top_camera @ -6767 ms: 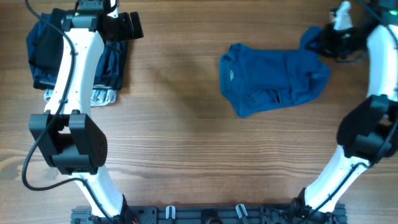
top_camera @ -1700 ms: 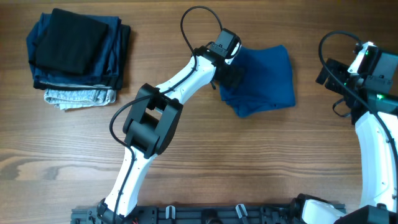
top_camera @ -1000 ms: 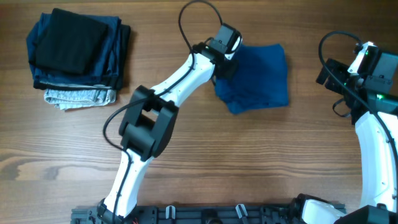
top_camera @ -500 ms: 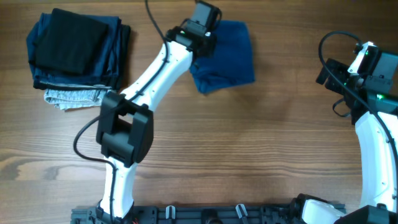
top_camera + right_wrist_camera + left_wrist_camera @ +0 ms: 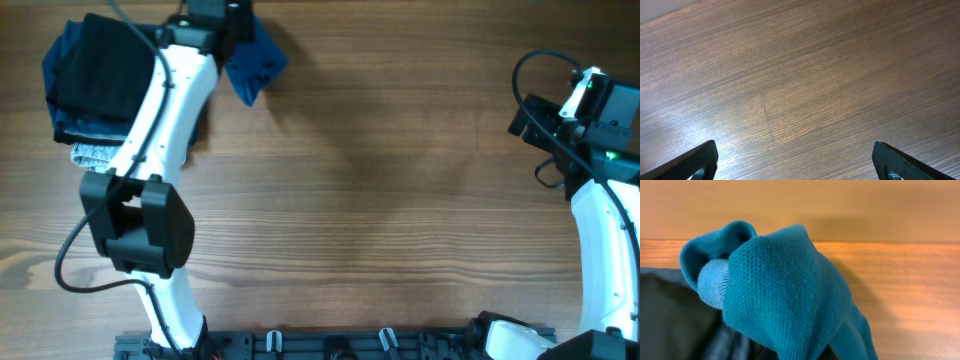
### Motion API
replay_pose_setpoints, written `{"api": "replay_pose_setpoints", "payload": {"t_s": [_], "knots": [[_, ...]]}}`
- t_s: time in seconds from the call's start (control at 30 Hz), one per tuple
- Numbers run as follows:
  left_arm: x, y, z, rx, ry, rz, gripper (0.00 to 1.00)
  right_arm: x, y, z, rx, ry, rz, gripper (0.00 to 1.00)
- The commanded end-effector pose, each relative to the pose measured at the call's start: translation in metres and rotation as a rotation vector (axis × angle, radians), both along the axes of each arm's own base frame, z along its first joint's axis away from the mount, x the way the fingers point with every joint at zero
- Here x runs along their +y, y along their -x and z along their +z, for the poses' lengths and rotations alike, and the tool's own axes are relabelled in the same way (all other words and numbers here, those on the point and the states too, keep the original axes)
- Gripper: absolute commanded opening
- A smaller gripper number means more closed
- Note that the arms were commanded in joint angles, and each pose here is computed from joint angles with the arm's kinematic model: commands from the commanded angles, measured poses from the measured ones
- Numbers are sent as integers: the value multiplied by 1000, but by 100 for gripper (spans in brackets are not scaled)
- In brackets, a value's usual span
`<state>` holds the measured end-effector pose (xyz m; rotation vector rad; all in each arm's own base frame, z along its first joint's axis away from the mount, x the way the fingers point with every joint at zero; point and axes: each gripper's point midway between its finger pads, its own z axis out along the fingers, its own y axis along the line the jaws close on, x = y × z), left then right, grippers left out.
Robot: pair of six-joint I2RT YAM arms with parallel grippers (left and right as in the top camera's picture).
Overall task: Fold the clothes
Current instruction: 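Carry the polo leftward onto the clothes stack with the left gripper, then release the polo on top of the stack and press it down with the left gripper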
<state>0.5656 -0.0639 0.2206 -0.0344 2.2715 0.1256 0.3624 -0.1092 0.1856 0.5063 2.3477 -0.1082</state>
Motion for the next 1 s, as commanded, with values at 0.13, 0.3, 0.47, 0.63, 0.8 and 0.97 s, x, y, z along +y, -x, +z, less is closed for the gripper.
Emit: {"api": "replay_pose_setpoints", "payload": {"t_s": [0.13, 0.3, 0.47, 0.63, 0.8, 0.97], "knots": [[64, -17, 74, -216, -72, 32, 4, -4, -2, 2, 1, 16, -11, 99], [105, -16, 97, -280, -79, 103, 4, -4, -2, 3, 0, 16, -11, 99], [153, 2, 126, -336, -38, 219, 4, -4, -2, 2, 1, 16, -11, 100], [191, 18, 96, -228, 84, 231, 4, -4, -2, 3, 0, 16, -11, 100], [221, 45, 46, -35, 113, 298, 4, -4, -2, 2, 1, 16, -11, 99], [239, 77, 20, 103, 145, 365, 8, -4, -2, 2, 1, 16, -11, 99]]}}
